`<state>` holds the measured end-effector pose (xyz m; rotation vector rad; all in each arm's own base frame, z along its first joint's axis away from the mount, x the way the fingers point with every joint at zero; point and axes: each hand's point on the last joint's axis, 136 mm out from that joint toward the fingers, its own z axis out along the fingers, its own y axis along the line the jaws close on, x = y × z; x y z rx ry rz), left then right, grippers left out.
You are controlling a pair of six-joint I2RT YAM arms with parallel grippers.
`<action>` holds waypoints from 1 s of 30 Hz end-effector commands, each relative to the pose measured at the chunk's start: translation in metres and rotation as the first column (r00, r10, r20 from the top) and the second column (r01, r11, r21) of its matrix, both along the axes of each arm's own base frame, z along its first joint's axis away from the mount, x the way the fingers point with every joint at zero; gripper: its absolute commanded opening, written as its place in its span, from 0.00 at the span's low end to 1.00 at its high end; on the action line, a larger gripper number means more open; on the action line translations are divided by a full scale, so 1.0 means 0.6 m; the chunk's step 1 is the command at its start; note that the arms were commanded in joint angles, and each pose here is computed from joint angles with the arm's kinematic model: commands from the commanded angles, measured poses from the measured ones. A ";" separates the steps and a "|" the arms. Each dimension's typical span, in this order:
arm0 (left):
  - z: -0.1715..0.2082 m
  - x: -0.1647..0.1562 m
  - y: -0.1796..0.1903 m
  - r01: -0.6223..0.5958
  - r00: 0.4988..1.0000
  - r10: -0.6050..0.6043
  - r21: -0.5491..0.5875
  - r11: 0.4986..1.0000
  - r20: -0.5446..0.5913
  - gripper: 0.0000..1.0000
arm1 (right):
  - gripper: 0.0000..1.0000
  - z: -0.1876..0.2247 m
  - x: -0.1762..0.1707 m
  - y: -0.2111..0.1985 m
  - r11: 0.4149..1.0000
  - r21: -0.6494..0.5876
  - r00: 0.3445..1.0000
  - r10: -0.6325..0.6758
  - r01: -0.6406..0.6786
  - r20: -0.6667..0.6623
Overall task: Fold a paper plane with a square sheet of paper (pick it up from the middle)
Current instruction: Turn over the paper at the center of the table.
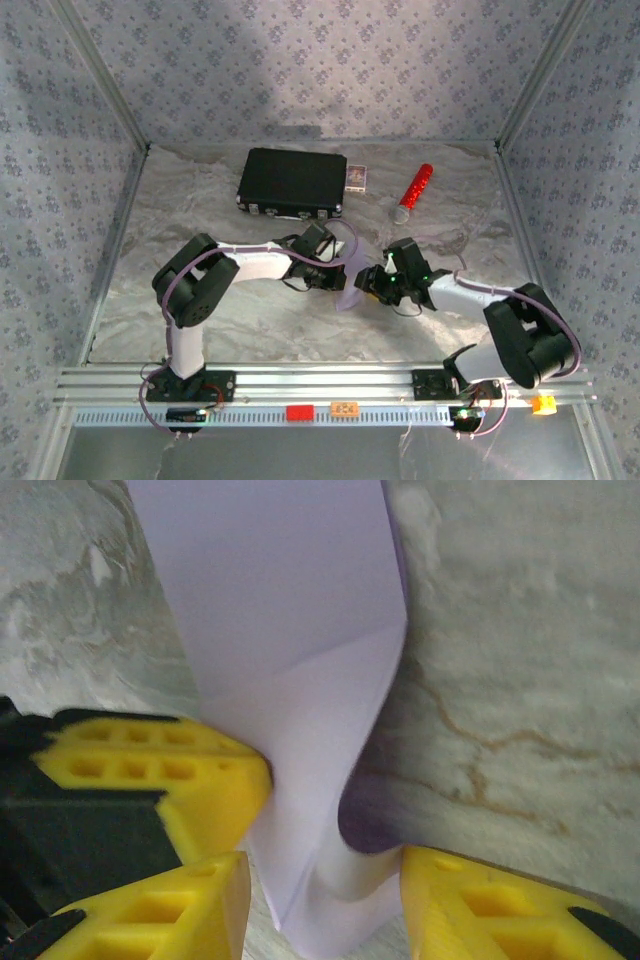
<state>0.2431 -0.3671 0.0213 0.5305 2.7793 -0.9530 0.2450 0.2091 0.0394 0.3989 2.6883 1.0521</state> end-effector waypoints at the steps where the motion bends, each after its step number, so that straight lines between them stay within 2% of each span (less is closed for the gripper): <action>1: -0.029 -0.028 0.024 0.001 0.999 0.002 0.068 0.998 -0.054 0.00 | 0.46 0.011 0.028 0.005 1.000 0.021 1.000 -0.008 0.008 0.022; 10: -0.022 -0.026 0.022 -0.008 0.999 0.011 0.054 0.999 -0.051 0.00 | 0.46 0.004 0.044 -0.006 0.999 0.043 0.999 -0.031 0.031 0.009; 19: -0.016 -0.025 0.017 -0.013 0.999 0.015 0.035 0.999 -0.051 0.00 | 0.38 -0.004 0.049 -0.011 0.997 0.072 0.999 -0.041 0.040 0.011; 30: -0.013 -0.023 0.017 -0.022 0.999 0.024 0.029 0.999 -0.046 0.00 | 0.37 -0.017 0.048 -0.016 0.996 0.072 0.999 -0.053 0.053 -0.006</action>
